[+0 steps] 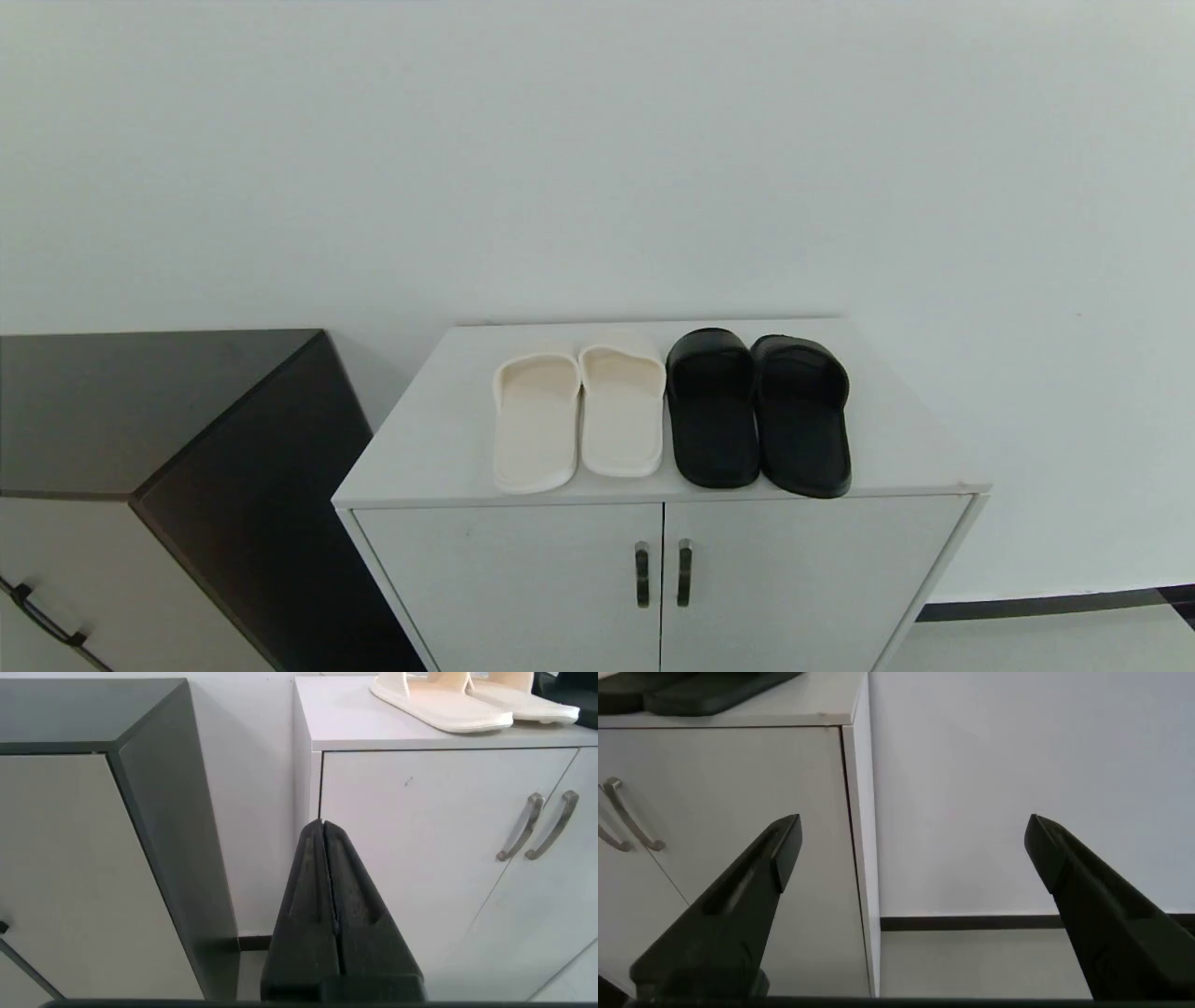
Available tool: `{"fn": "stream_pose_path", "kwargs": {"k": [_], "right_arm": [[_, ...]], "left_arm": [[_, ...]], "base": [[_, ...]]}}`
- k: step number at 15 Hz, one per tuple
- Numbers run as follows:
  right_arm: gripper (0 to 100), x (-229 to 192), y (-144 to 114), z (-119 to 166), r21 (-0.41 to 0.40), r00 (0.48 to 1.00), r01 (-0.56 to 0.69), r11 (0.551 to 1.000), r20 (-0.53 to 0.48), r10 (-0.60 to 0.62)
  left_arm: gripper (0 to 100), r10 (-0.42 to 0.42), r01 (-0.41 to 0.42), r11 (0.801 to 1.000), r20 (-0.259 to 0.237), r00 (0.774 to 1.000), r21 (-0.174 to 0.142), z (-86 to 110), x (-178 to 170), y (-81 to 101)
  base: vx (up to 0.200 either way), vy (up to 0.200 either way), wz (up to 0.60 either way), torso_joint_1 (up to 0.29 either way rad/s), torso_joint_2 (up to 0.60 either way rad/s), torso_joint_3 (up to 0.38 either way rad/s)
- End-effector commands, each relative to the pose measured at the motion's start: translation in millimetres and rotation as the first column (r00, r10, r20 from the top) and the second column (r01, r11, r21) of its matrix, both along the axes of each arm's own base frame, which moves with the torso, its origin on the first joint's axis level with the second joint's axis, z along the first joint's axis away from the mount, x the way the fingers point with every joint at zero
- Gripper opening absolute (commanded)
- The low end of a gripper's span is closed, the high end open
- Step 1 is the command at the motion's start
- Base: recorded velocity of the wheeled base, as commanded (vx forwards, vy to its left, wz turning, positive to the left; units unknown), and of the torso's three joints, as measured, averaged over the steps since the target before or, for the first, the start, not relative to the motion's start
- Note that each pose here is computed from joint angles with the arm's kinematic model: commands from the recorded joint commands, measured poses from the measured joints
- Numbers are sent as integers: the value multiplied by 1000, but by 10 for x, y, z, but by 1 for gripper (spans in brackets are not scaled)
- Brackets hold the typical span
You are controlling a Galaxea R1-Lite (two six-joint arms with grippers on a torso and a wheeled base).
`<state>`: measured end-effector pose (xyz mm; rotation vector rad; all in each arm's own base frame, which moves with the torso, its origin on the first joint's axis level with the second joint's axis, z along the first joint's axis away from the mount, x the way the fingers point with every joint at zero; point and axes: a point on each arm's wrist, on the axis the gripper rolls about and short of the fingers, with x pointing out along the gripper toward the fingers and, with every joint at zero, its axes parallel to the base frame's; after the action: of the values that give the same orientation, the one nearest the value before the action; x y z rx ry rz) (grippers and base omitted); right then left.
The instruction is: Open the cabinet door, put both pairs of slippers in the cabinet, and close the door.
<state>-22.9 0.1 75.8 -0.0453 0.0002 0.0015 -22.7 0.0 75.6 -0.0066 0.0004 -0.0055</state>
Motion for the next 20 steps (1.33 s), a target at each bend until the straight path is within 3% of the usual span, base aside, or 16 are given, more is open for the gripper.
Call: {"fn": "stream_pose_path", "kwargs": {"k": [1, 4, 5, 6, 7, 9, 11, 12, 15, 18, 20], "right_arm": [[100, 1, 1, -4, 2, 1000, -3, 1000, -1, 3], [100, -2, 4, 13, -15, 1000, -18, 1000, 8, 18], [100, -85, 12, 330, 0, 992, -54, 999, 116, 54], [100, -164, 22, 791, 84, 980, -114, 990, 175, 98], [100, -174, 39, 984, 80, 975, -178, 981, 148, 165], [100, 42, 83, 1036, 95, 941, -330, 939, -43, 335], [100, 397, 80, 1037, 160, 909, -325, 932, -220, 355], [100, 569, 84, 1090, 173, 891, -338, 925, -256, 374], [100, 1163, 221, 1376, 235, 860, -378, 895, -268, 434], [100, 1451, 685, 1500, 299, 841, -386, 873, -274, 466], [100, 1678, 1140, 1484, 261, 864, -324, 909, -310, 396]], "left_arm": [[0, -1, 1, 1000, 0, 1000, -1, 0, 0, 0], [0, 2, -2, 1000, 0, 1000, 7, 0, 0, 0], [0, 9, -9, 1000, 0, 1000, 8, 0, 0, 2], [0, 9, -9, 1000, 0, 1000, 10, 0, 0, 2], [0, 7, -7, 1000, 0, 1000, 13, 0, 0, 2], [0, 2, -2, 1000, 1, 1000, 14, 0, 0, 0], [0, -10, 10, 1000, 1, 1000, 23, 0, 0, -2], [0, -16, 16, 999, 1, 1000, 30, 0, 0, -4], [0, -17, 18, 999, -1, 1000, 31, -1, 0, -4], [0, -22, 22, 999, -1, 1000, 31, -1, 0, -5], [0, -22, 22, 999, -1, 1000, 31, -1, 0, -5]], "base": [[0, 0, 0, 0, 0, 0], [0, 0, 0, 0, 0, 0], [0, 0, 0, 0, 0, 0], [0, 0, 0, 0, 0, 0], [0, 0, 0, 0, 0, 0], [0, 0, 0, 0, 0, 0], [0, 0, 0, 0, 0, 0], [0, 0, 0, 0, 0, 0], [0, 0, 0, 0, 0, 0], [0, 0, 0, 0, 0, 0], [0, 0, 0, 0, 0, 0]]}}
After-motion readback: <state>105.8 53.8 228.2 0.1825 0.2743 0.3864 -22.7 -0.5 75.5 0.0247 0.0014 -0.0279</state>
